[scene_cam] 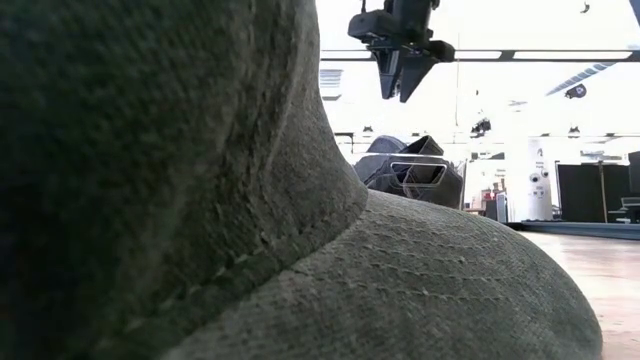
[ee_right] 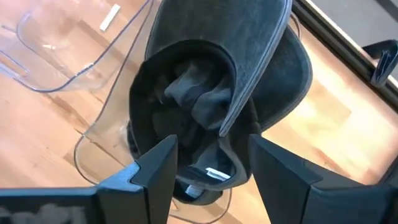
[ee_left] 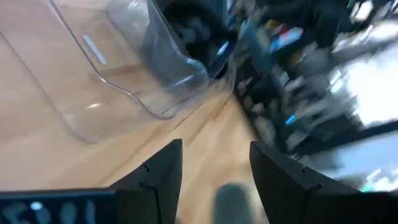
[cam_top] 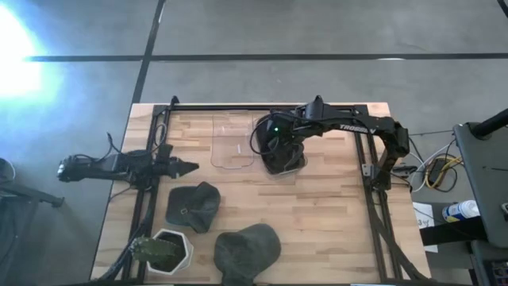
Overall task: Pick & Place hat
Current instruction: Put the left dark green cap into the left transparent bin
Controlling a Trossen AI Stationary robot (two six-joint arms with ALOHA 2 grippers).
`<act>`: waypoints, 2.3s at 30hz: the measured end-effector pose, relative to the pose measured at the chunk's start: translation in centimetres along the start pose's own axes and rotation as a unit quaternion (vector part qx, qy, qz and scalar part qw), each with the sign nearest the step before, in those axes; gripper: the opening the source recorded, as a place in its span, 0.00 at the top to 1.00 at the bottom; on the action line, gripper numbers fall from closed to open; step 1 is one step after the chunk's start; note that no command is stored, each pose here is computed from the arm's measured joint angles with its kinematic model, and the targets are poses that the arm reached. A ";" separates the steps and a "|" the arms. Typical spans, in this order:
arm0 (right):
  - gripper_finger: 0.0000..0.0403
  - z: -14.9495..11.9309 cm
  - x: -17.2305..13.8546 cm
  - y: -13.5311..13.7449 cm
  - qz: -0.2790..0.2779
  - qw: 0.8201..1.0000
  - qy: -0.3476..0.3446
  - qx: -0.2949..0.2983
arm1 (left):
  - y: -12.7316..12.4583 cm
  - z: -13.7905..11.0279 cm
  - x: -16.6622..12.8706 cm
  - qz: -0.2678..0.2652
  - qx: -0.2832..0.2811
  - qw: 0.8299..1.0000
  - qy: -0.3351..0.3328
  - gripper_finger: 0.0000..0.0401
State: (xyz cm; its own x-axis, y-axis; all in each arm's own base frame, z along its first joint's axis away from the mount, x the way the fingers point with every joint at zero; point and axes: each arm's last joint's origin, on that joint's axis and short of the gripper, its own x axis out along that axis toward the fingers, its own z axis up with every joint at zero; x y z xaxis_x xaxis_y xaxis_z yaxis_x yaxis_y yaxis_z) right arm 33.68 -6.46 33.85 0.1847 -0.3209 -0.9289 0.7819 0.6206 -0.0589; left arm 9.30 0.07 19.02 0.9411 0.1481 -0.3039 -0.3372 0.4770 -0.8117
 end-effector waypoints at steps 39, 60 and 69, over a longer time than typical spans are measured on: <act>0.52 0.2 0.0 0.1 -0.004 0.992 -0.016 -0.122 | -1.9 -1.9 7.0 0.213 0.264 0.822 0.456 0.57; 0.52 0.4 0.0 0.2 0.002 0.989 -0.028 -0.142 | -10.6 3.5 6.3 0.119 0.306 0.894 0.304 0.98; 0.52 0.5 -0.8 -0.3 -0.032 0.993 -0.065 -0.094 | -12.7 7.5 5.5 0.179 0.137 0.971 0.082 0.98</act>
State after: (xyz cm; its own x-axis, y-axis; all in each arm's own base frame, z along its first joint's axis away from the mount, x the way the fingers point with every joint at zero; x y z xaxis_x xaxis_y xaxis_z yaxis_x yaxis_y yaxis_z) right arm 33.60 -6.80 34.78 0.2233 -0.4460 -0.8667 0.6719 0.7146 -0.1946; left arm 18.94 1.33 31.39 0.7409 0.2170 -0.6355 -0.6009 0.6367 -0.4832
